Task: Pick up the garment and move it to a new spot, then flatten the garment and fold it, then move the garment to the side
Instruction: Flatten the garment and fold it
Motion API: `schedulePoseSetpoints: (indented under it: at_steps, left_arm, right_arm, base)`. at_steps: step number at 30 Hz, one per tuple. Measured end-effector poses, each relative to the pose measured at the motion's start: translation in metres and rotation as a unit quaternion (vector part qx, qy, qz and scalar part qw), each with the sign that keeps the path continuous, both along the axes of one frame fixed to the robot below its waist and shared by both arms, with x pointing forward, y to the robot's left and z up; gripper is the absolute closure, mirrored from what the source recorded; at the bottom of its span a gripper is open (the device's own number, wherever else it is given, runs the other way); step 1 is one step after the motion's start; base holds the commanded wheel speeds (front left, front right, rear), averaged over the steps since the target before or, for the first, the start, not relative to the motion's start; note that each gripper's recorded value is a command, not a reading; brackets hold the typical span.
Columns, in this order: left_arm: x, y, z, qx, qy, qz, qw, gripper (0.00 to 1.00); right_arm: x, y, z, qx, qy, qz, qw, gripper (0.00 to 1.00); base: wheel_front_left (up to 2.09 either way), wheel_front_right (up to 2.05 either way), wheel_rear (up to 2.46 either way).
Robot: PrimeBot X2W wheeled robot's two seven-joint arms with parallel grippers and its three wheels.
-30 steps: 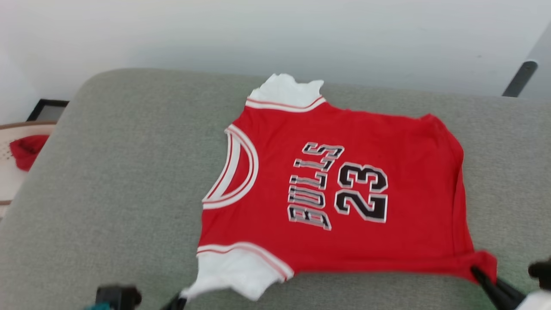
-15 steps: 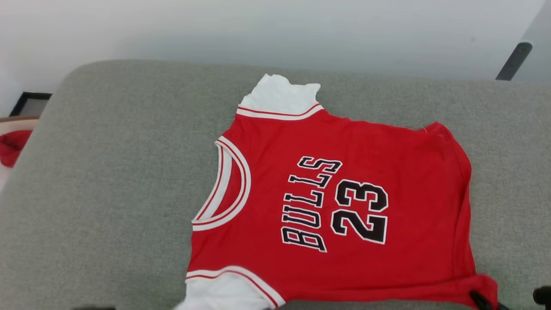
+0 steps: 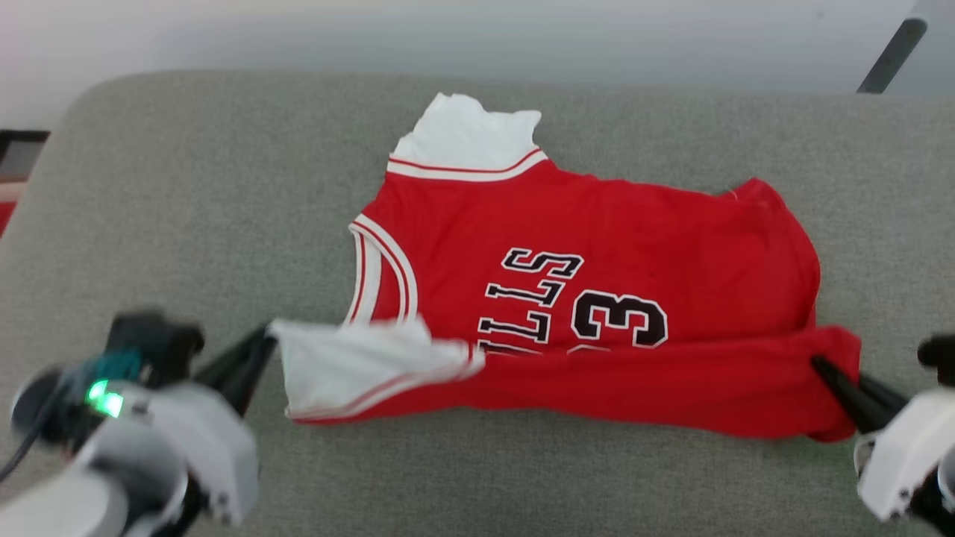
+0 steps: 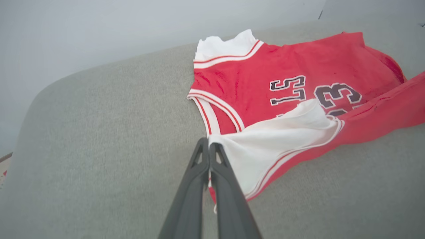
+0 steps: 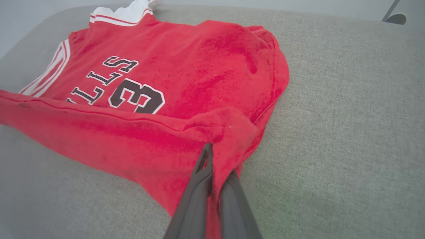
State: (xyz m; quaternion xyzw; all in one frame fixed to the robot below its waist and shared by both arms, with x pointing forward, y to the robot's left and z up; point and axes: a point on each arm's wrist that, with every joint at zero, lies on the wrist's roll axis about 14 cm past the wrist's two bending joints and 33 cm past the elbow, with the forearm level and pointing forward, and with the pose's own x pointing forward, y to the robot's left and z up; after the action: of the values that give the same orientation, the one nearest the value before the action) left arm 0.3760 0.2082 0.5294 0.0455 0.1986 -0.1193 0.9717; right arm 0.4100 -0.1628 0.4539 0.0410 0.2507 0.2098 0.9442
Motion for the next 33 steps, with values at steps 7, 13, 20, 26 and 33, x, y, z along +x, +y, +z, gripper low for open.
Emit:
schedulePoseSetpoints:
  at_steps: [7,13,20,26,33]
  left_arm:
    - [0.058,-0.004,-0.017,0.022,0.007,-0.034,0.999,1.00]
    - [0.080,-0.005,-0.060,0.024,0.070,-0.045,0.996,1.00]
    - [0.083,-0.010,-0.092,0.008,0.130,-0.049,0.990,1.00]
    - [0.083,-0.004,-0.089,-0.003,0.130,-0.032,0.991,0.00]
    - [0.080,-0.001,-0.062,-0.011,0.086,-0.022,0.996,0.00]
  right_arm:
    - [0.034,-0.004,-0.015,-0.023,0.023,-0.015,0.999,1.00]
    - [0.044,0.002,-0.035,-0.032,0.063,-0.014,0.997,1.00]
    - [0.049,0.004,-0.043,-0.035,0.087,-0.015,0.995,1.00]
    - [0.051,0.001,-0.034,-0.039,0.091,-0.016,0.995,0.00]
    - [0.052,-0.001,-0.012,-0.034,0.062,-0.027,0.997,0.00]
  base:
    - [0.00,0.00,0.00]
    - [0.00,0.00,0.00]
    - [0.00,0.00,0.00]
    - [0.00,0.00,0.00]
    - [0.00,0.00,0.00]
